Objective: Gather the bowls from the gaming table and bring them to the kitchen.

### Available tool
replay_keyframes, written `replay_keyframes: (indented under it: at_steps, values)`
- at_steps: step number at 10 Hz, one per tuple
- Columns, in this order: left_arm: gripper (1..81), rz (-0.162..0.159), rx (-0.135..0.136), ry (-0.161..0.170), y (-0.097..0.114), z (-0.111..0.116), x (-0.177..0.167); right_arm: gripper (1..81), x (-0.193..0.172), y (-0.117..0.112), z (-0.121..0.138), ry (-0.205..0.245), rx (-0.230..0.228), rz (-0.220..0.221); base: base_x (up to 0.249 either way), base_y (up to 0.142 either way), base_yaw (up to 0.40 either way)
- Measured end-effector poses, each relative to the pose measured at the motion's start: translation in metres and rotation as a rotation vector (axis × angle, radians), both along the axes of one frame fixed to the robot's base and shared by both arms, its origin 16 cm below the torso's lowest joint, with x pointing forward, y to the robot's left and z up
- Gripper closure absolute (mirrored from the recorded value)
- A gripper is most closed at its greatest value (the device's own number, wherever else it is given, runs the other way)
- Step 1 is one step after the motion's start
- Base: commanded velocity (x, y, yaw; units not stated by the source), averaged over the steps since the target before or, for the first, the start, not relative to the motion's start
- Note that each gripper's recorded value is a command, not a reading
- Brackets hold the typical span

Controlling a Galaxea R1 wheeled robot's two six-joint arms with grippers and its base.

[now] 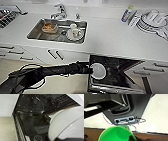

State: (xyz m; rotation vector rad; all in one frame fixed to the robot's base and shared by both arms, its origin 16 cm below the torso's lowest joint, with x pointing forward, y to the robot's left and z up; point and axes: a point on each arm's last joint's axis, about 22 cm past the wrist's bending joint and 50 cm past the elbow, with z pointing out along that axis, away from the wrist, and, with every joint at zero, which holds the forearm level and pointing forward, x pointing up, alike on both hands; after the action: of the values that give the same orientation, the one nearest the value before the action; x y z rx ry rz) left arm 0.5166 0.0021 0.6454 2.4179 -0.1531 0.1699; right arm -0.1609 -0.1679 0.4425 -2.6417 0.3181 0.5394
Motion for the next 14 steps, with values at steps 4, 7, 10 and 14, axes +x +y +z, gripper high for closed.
replay_keyframes:
  at_steps: [4, 7, 10, 14]
  values:
    - [81.1, 0.047, -0.164, -0.028, -0.054, 0.016, 0.024, 81.1, 0.0, 0.0, 0.0, 0.001, -0.001, -0.003, 0.0, 0.0, 0.0]
    - [81.1, 0.051, -0.179, -0.025, -0.093, 0.008, 0.027, 81.1, 0.0, 0.001, 0.0, 0.0, 0.0, -0.004, 0.0, 0.0, 0.0]
    - [1.0, 0.035, -0.217, -0.018, -0.12, 0.013, 0.014, 81.1, 0.002, 0.006, 0.0, -0.003, 0.007, -0.009, 0.0, 0.0, 0.0]
    - [1.0, 0.061, -0.188, 0.022, -0.093, -0.016, -0.005, 81.1, 0.004, 0.006, 0.0, -0.008, 0.009, -0.016, 0.0, 0.0, 0.0]
